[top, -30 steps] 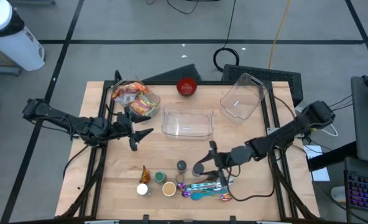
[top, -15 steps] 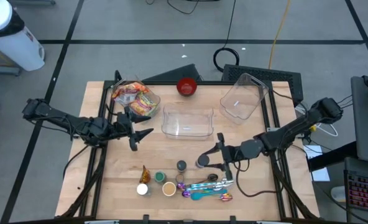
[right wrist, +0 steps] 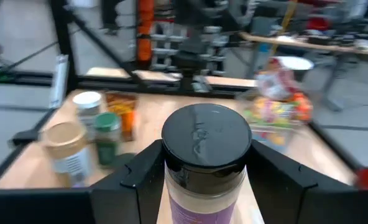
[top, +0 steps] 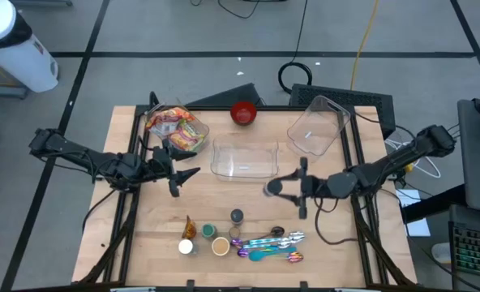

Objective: Pick & Place Food Item
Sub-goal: Put the violet seasoning bottle into the center transparent bin

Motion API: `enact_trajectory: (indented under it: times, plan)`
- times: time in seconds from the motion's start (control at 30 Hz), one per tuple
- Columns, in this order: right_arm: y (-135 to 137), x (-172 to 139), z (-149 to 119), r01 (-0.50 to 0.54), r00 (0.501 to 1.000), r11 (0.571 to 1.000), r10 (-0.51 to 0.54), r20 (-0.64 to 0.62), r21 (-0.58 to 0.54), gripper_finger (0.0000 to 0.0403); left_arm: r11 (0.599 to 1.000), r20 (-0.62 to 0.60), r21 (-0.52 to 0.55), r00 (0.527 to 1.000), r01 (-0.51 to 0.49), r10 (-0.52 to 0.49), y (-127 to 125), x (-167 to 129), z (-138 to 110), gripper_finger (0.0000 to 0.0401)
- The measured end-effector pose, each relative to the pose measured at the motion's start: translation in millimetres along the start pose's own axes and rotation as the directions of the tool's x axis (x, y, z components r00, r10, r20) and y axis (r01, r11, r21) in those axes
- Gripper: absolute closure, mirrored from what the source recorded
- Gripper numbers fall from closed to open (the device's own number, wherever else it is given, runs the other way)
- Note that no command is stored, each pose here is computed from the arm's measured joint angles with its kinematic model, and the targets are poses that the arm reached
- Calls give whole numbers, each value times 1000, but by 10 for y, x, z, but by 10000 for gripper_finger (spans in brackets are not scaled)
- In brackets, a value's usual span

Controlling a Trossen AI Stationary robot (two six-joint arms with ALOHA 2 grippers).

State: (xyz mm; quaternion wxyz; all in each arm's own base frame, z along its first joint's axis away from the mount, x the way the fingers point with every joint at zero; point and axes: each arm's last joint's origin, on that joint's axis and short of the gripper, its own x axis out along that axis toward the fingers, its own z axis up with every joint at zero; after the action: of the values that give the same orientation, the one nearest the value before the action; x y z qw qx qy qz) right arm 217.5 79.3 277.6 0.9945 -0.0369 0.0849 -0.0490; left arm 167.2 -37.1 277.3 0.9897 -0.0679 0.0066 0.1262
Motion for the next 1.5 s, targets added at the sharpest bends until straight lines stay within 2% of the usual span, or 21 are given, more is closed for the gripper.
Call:
enact_trajectory:
  times: [0.3,0.47,0.8,0.97,1.5]
  plan:
    - [-440,-183,-141,160,986,985,-162,26,71,217,1000,0,-1,1000,0,0,0,0,0,135]
    - [-642,-138,-276,256,966,962,-258,14,93,217,1000,1,-1,1000,-1,1,1,0,1,135]
    - [-1025,160,-397,197,980,966,-201,8,170,217,999,9,-2,999,-54,54,16,-1,4,135]
    - [-1112,288,-542,240,970,957,-232,-68,161,217,999,8,-1,999,-54,54,16,0,3,135]
    - [-1387,655,-932,355,932,919,-334,-142,172,217,999,6,-5,999,-53,53,16,0,1,135]
